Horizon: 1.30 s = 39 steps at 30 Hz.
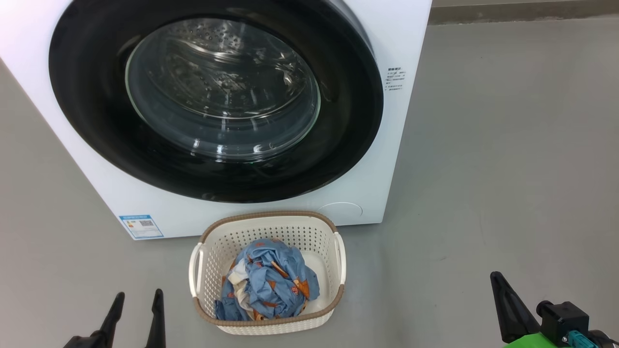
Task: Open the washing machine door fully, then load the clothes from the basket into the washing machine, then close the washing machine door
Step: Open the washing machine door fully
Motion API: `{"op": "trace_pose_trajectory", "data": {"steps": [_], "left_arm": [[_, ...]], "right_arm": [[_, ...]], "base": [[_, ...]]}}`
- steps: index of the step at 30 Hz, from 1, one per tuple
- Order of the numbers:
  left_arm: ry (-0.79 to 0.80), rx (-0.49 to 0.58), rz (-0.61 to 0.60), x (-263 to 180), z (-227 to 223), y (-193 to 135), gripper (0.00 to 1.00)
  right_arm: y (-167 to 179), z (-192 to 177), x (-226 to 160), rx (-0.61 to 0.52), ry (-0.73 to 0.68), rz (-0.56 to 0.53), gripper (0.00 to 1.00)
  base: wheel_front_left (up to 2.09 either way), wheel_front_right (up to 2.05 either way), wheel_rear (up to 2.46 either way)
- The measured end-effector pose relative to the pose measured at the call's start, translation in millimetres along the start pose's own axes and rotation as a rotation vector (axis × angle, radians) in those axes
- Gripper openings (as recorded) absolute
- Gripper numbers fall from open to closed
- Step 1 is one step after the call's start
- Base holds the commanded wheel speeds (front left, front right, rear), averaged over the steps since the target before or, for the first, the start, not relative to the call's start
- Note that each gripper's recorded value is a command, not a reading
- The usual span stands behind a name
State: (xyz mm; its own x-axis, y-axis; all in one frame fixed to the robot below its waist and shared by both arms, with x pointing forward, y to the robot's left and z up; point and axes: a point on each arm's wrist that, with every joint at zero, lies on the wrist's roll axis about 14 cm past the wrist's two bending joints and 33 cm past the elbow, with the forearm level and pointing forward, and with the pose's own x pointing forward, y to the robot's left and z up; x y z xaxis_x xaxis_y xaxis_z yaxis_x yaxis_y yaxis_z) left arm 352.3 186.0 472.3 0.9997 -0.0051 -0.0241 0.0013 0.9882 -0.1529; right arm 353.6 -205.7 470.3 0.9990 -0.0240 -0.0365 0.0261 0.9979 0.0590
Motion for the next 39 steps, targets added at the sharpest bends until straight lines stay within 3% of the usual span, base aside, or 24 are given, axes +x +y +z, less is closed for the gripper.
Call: {"op": "trace_pose_trajectory", "data": {"steps": [15,21,25,32,39], "left_arm": [[0.000,-0.008,-0.005,1.1,-0.2,-1.9,1.00],[-0.003,-0.008,-0.007,0.8,0.8,-2.6,1.00],[-0.006,-0.008,-0.004,-0.1,1.6,-1.8,1.00],[-0.011,-0.009,-0.004,-2.2,3.3,-1.8,1.00],[0.007,-0.009,-0.014,-2.5,-2.4,-5.1,1.00]], "right_arm": [[-2.5,-1.6,-1.8,0.013,0.004,-0.010,0.00],[-6.1,0.1,-2.3,0.102,-0.009,-0.034,0.00],[-14.0,-1.7,-3.1,0.290,-0.023,-0.086,0.00],[-67.0,-22.6,-13.2,0.791,-0.073,-0.347,0.00],[-115.9,-40.7,-20.0,1.066,-0.163,-0.584,0.00]], "base": [[0.00,0.00,0.00],[0.00,0.00,0.00],[0.00,0.00,0.00],[0.00,0.00,0.00],[0.00,0.00,0.00]]}}
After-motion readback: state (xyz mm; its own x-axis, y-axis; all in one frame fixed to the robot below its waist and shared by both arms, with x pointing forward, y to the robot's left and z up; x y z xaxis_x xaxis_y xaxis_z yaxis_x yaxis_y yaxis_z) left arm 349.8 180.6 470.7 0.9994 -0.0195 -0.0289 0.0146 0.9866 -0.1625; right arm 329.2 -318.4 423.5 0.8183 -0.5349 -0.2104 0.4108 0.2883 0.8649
